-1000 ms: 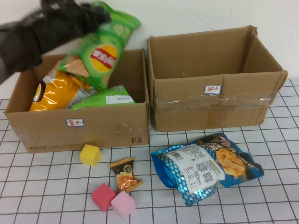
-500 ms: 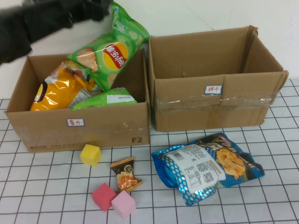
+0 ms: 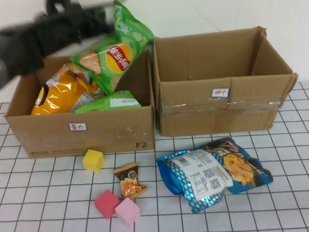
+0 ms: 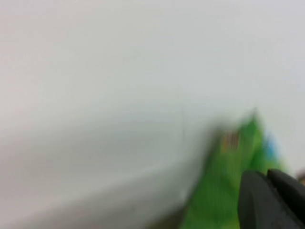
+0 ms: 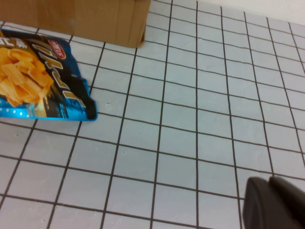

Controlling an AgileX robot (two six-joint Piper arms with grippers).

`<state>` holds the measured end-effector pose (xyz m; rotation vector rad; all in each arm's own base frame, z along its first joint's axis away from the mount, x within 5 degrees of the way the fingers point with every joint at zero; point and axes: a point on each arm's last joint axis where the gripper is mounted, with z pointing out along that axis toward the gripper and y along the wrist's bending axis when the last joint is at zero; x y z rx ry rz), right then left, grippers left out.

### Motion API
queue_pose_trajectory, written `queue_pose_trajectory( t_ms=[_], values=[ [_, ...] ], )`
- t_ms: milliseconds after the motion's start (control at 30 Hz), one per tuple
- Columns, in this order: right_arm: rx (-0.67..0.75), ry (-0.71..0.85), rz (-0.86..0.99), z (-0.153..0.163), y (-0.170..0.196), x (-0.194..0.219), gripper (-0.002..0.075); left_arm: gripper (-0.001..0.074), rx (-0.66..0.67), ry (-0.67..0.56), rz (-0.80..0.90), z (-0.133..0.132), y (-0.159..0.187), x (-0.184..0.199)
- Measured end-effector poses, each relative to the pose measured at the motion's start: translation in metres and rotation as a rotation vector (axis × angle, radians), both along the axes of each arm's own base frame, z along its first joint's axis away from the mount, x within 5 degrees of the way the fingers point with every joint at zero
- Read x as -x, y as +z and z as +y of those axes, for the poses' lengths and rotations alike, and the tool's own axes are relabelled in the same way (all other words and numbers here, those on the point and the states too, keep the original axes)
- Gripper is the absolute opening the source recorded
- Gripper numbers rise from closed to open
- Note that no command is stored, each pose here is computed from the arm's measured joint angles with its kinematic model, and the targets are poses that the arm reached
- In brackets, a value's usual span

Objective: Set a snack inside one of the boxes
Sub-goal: Pick up the biscuit

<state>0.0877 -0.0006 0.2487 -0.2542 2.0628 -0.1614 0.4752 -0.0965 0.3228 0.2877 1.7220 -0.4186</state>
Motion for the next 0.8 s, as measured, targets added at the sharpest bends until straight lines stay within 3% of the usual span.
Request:
queue_pose_trajectory(
  t_ms=[133, 267, 467, 567, 800],
  values=[
    [0.0, 0.0, 0.0, 0.0, 0.0, 0.0, -0.0001, 0.0001, 0.048, -0.081, 0.09, -0.011, -0.032, -0.007],
    [0.0, 0.0, 0.0, 0.0, 0.0, 0.0, -0.0001, -0.0001, 0.07, -0.159, 0.189, -0.029, -0.035, 0.002],
    [0.0, 0.0, 0.0, 0.0, 0.0, 0.0, -0.0001, -0.0001, -0.067, -0.264, 0.346, -0.054, -0.049, 0.019],
    [0.0, 0.0, 0.0, 0.0, 0.0, 0.0, -0.0001, -0.0001, -0.072, -0.246, 0.328, -0.052, -0.03, 0.027],
    [0.014, 0.008, 0.0, 0.0, 0.0, 0.0, -0.0001, -0.0001, -0.079, -0.203, 0.132, -0.02, 0.069, 0.072]
  ],
)
